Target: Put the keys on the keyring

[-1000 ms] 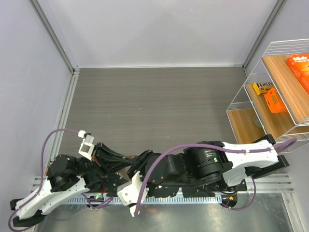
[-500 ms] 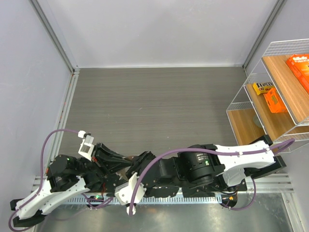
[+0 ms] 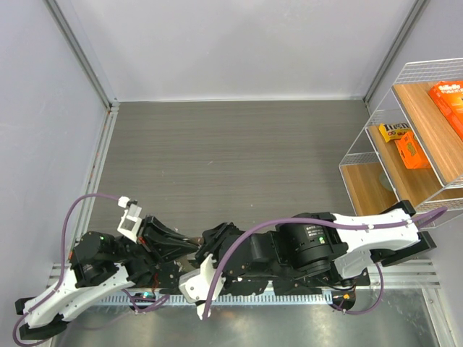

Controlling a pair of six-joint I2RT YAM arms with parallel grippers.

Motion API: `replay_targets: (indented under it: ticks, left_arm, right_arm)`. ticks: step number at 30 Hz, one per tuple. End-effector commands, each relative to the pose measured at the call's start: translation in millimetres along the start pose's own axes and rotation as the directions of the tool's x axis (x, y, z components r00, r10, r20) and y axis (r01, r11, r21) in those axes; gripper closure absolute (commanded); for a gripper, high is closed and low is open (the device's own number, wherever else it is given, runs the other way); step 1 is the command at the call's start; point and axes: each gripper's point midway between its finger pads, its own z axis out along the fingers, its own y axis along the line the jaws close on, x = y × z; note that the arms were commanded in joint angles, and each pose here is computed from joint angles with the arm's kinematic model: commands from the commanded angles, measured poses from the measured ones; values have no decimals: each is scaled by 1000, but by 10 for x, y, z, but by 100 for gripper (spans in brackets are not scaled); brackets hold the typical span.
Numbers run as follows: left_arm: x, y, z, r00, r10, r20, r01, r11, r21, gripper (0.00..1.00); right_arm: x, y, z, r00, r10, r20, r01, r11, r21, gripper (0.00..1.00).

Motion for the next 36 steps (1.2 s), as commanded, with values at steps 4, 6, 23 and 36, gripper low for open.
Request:
replay_targets:
  ticks: [4,6,23,36]
  left_arm:
    - [-314,-284,-15,995,27,96,-36,994,98,100]
    - [-309,-280,-9,995,27,94,-36,994,99,100]
    - [-266,-326,22,998,26,61,-34,991,133,100]
    - [-242,-435,-25,997,57,52,-66,979,191,100]
  right_arm:
    - [-37,-85,-87,1000,-4,30,2,999,37,62]
    - [-37,-62,-53,1000,-7,25,6,1000,30,62]
    - [-61,-54,-23,999,-18,26,18,1000,21,69]
    - [-46,-7,-7,1000,-5,13,5,1000,-19,94]
